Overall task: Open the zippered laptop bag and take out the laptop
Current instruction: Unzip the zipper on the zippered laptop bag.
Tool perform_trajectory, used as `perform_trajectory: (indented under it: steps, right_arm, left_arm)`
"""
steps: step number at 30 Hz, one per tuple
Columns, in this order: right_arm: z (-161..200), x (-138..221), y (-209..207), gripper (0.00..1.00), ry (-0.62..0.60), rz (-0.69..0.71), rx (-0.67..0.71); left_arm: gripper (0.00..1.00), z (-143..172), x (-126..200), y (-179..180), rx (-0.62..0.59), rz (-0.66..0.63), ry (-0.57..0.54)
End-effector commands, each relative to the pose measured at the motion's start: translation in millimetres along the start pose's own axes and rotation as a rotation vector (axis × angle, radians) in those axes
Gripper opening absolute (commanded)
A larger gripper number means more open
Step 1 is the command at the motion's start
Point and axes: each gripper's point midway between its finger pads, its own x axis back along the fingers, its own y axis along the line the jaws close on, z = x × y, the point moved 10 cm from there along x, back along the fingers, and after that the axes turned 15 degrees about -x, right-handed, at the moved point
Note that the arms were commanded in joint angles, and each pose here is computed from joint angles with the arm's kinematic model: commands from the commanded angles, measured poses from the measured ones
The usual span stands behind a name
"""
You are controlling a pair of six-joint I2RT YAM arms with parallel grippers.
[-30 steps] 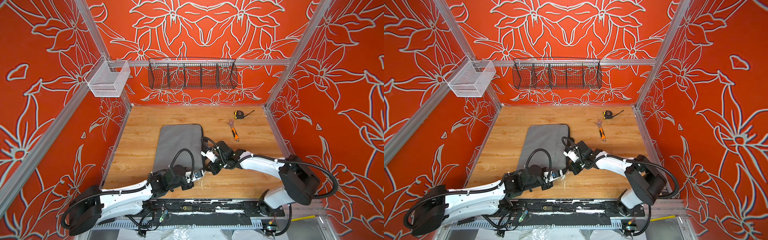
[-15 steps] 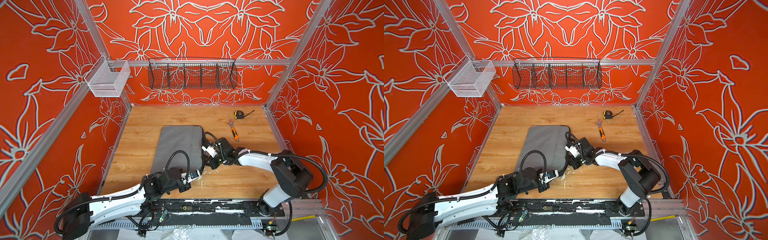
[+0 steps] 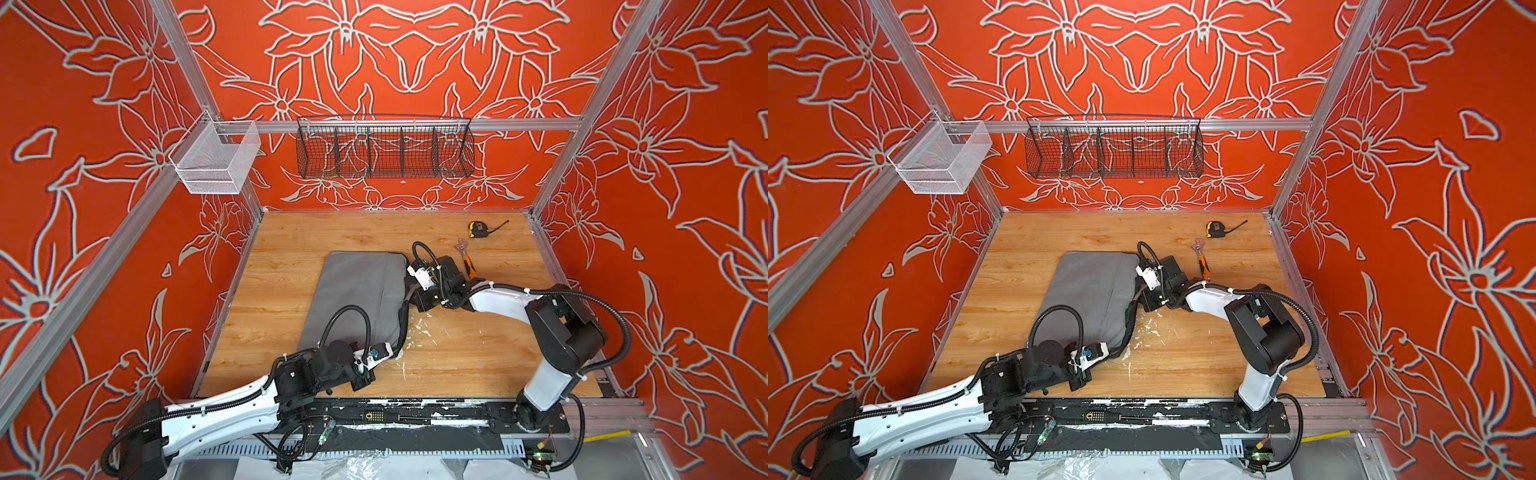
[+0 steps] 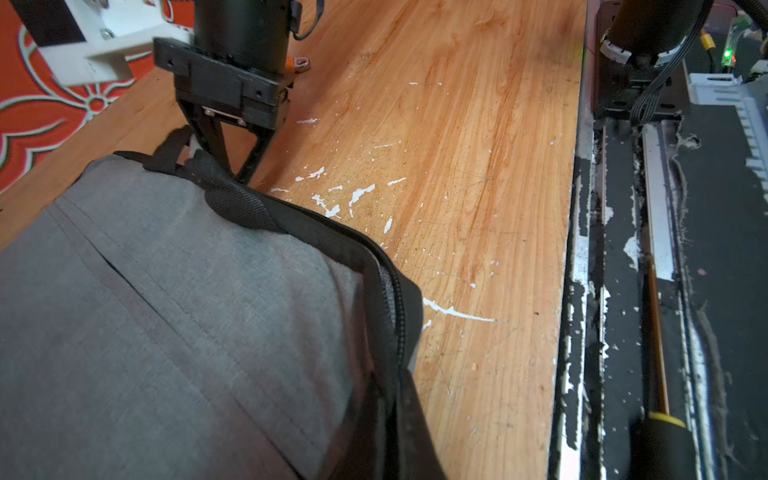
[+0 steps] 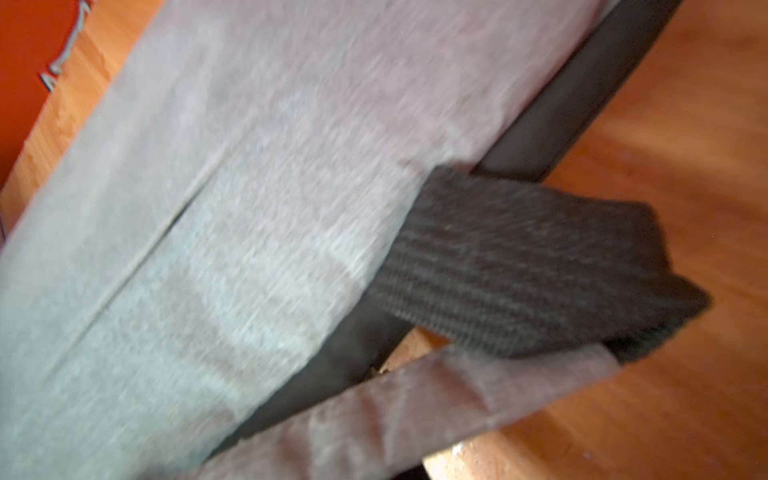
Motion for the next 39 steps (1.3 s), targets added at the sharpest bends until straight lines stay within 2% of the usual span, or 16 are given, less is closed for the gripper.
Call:
perform_trajectory:
  steps: [1, 6, 9, 13, 16, 20, 23, 27, 29, 31, 36, 39]
  right_arm:
    - [-22.3, 5.1, -8.2, 0.0, -0.107, 0.031, -0.032]
    - [-6.0, 1.6, -9.9, 0.0, -0.076, -0.019, -0.056]
    - [2.0, 0.2, -8.4, 0.0, -0.069, -0.039, -0.063]
    - [6.5, 0.3, -2.3, 0.0, -0.07, -0.053, -0.057]
    - [7.0, 0.3, 3.7, 0.0, -0.074, -0.069, -0.051]
    - [8.5, 1.4, 17.4, 0.0, -0.077, -0.097, -0.032]
    - [12.4, 2.1, 28.3, 0.0, -0.073, -0.113, -0.018]
    - [20.7, 4.1, 38.9, 0.0, -0.062, -0.127, -0.019]
    - [26.5, 6.6, 41.9, 0.0, -0.064, -0.137, -0.03]
    - [32.2, 9.0, 43.7, 0.0, -0.067, -0.141, -0.037]
    - [44.9, 14.1, 44.4, 0.0, -0.069, -0.147, -0.052]
    - [47.8, 16.0, 44.6, 0.0, -0.072, -0.153, -0.059]
  left_arm:
    - [0.1, -3.3, -4.7, -0.3, 0.018, -0.003, 0.008]
    - [0.21, -6.2, -18.7, 10.3, 0.039, -0.091, 0.087]
    - [0.37, -9.4, -23.2, 12.7, 0.064, -0.09, 0.117]
    - [0.64, -19.0, -18.9, 19.3, 0.128, -0.109, 0.135]
    - [0.72, -30.1, -13.4, 27.6, 0.197, -0.143, 0.146]
    - [0.75, -45.9, -20.4, 40.9, 0.345, -0.198, 0.217]
    - [0.77, -54.6, -47.9, 45.5, 0.422, -0.178, 0.345]
    - [0.76, -59.6, -88.1, 51.1, 0.465, -0.2, 0.519]
    - [0.76, -58.5, -101.9, 55.8, 0.463, -0.266, 0.587]
    - [0.77, -58.6, -106.5, 60.5, 0.449, -0.329, 0.603]
    - [0.74, -54.7, -104.1, 64.2, 0.421, -0.414, 0.527]
    - [0.68, -43.8, -102.3, 61.0, 0.404, -0.433, 0.517]
